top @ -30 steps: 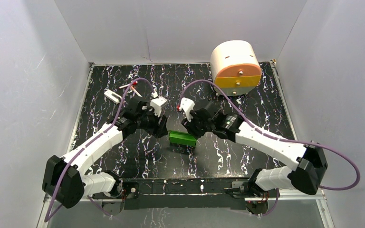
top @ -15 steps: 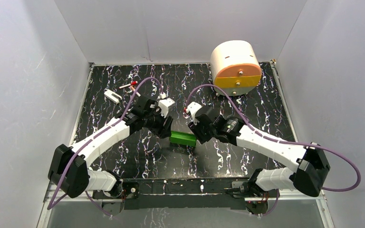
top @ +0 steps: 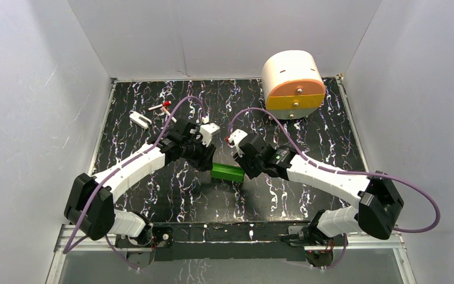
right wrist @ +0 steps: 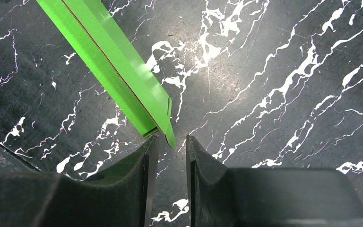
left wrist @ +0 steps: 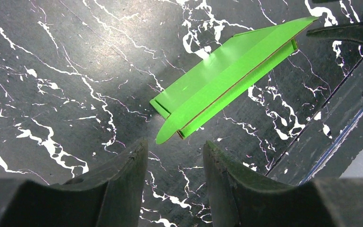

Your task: Fold the paper box

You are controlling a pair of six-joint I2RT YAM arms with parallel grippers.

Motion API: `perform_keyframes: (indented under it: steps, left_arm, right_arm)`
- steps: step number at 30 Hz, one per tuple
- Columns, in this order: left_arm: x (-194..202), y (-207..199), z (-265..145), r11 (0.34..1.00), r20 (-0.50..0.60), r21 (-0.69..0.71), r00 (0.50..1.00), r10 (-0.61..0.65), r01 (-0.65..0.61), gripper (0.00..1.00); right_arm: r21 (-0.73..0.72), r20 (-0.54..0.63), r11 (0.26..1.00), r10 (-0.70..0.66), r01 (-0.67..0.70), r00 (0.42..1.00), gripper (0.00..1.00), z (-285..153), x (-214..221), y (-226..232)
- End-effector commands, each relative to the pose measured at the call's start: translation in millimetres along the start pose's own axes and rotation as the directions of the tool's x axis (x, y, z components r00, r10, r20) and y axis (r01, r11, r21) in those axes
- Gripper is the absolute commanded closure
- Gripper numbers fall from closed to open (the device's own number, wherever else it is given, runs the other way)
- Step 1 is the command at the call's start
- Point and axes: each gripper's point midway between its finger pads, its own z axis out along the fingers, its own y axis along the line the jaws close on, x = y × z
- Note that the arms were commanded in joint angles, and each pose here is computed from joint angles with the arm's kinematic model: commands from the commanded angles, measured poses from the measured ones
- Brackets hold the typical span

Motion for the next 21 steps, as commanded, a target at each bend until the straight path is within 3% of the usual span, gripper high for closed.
perform_keyframes:
  steps: [1,8,21]
  left_arm:
    - [-13.0,-6.7,-5.7,1.0,0.017,0.023,1.0,0.014,-0.014,0.57]
    - [-11.1,-6.9,-1.3,0.999,-0.001,0.034,1.0,0.007,-0.007,0.63]
    - [-13.7,-9.0,1.4,0.999,-0.008,0.05,1.0,-0.006,0.007,0.74]
  right_arm:
    - [-0.005,0.044,1.0,0.011,-0.011,0.999,0.66,2.2,-12.7,2.2]
    - [-0.013,0.05,1.0,0.012,-0.011,0.999,0.78,1.5,-16.2,3.5]
    - [-0.028,0.042,1.0,0.008,-0.007,0.999,0.91,4.6,-18.1,6.9]
